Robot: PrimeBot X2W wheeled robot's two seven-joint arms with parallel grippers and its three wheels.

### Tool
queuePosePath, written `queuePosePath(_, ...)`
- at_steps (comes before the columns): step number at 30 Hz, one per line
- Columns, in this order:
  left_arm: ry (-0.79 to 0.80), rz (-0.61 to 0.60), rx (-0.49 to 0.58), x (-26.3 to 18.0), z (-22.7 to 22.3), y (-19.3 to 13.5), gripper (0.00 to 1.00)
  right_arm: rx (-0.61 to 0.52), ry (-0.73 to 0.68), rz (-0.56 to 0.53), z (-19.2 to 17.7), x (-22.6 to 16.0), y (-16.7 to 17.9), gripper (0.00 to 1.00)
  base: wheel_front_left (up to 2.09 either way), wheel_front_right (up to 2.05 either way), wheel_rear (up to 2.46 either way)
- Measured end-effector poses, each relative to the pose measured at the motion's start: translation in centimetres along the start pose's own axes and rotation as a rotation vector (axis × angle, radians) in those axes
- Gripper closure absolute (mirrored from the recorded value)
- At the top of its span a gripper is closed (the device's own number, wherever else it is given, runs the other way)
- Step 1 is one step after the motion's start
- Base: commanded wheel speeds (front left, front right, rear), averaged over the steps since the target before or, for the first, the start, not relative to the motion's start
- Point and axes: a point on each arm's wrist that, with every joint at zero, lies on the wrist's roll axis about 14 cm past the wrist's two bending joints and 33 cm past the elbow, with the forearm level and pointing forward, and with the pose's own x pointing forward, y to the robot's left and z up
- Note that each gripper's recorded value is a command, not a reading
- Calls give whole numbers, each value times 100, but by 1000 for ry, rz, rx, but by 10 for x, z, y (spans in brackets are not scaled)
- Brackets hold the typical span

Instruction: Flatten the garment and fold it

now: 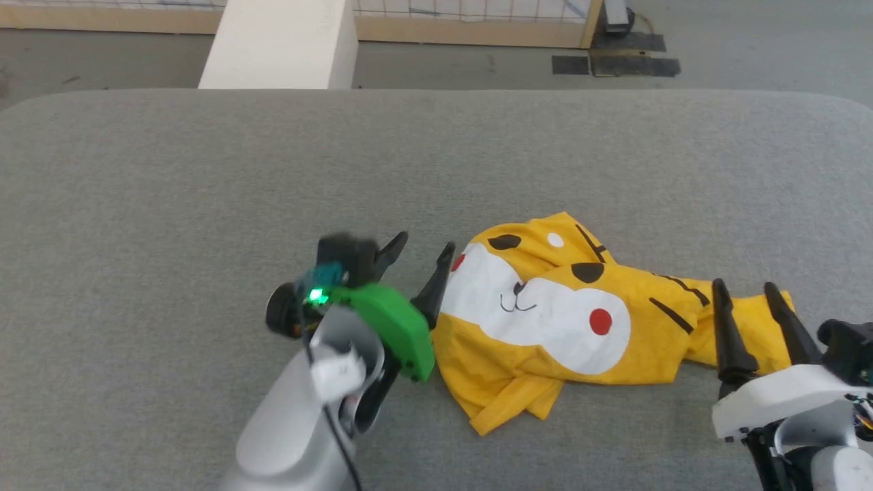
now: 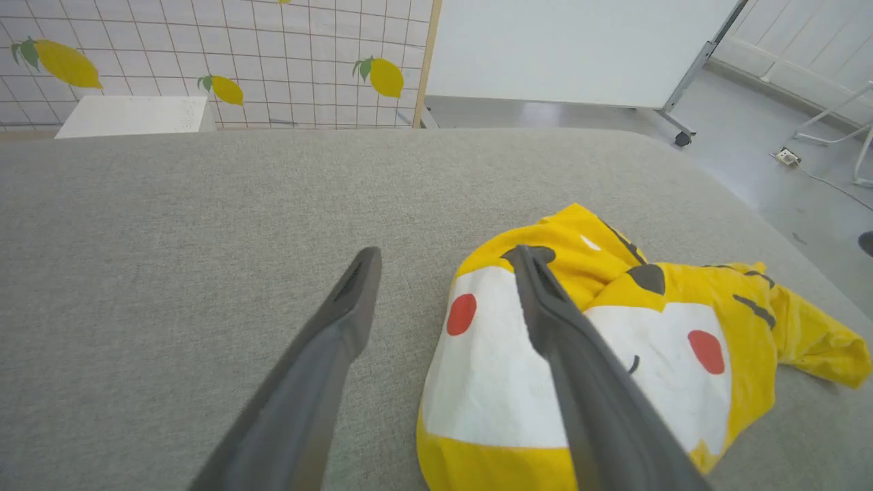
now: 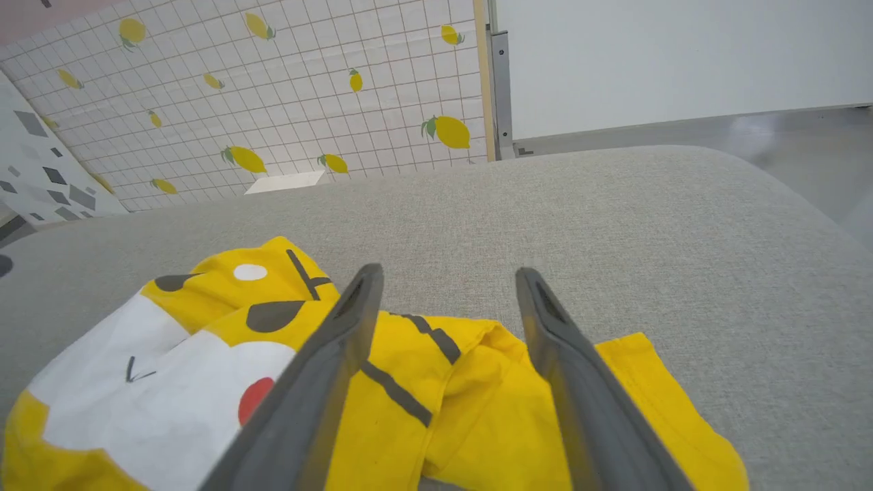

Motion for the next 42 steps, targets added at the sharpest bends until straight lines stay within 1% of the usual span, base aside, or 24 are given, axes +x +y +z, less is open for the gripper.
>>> queuePosePath(2,83,-16,-17,14,-6,-6,0,3,8,3,-3,-2,1,0,0,0,0)
queuePosePath(6,286,-45,3,37,-27,-16,0,24,15,1,-5,-4,1,0,0,0,0)
queuePosePath(7,459,-66,16,42,-54,-23,0,27,26,-18,-9,-8,-6,0,0,0,0)
queuePosePath(10,688,-67,89,32,-93,-21,0,31,37,-38,-13,-12,-12,0,0,0,0)
queuePosePath(11,739,-71,98,29,-102,-22,0,32,38,-46,-14,-14,-14,0,0,0,0)
queuePosePath(13,785,-90,98,29,-105,-25,0,34,39,-59,-15,-16,-19,0,0,0,0)
queuePosePath(14,807,-108,82,28,-108,-28,7,35,42,-65,-16,-17,-21,0,0,0,0)
queuePosePath(15,822,-126,73,27,-108,-32,69,35,44,-70,-17,-18,-22,0,0,0,0)
queuePosePath(16,833,-150,75,25,-109,-36,100,35,47,-73,-17,-18,-23,0,0,0,0)
queuePosePath(17,831,-167,79,24,-108,-40,100,36,48,-72,-18,-18,-23,0,0,0,0)
queuePosePath(18,797,-175,75,26,-104,-42,100,36,49,-69,-18,-17,-22,0,0,0,0)
queuePosePath(20,654,-159,78,36,-86,-41,100,36,49,-58,-18,-15,-19,0,0,0,0)
queuePosePath(22,423,-82,78,53,-46,-26,100,37,46,-37,-17,-12,-12,0,0,0,0)
queuePosePath(25,159,25,112,62,7,-1,100,37,41,-9,-16,-8,-2,0,0,0,0)
queuePosePath(28,-56,123,140,60,57,25,100,34,34,18,-13,-4,6,0,0,0,0)
queuePosePath(29,-102,154,150,57,69,35,100,34,34,28,-12,-2,10,0,0,0,0)
queuePosePath(31,-136,209,143,48,76,53,100,34,38,48,-13,1,17,0,0,0,0)
queuePosePath(33,-114,276,129,35,68,77,100,34,39,64,-12,3,22,0,0,0,0)
queuePosePath(34,-102,305,119,29,62,86,100,34,39,71,-12,4,25,0,0,0,0)
queuePosePath(37,-7,383,76,1,23,113,100,32,41,89,-11,7,31,0,0,0,0)
queuePosePath(38,33,402,47,-9,6,118,81,32,42,94,-11,8,32,0,0,0,0)
queuePosePath(39,92,406,12,-18,-14,119,57,30,46,99,-11,9,34,0,0,0,0)
queuePosePath(40,158,411,-29,-28,-34,119,0,26,47,104,-11,10,36,0,0,0,0)
queuePosePath(42,242,408,-71,-43,-62,113,0,16,53,115,-11,12,40,0,0,0,0)
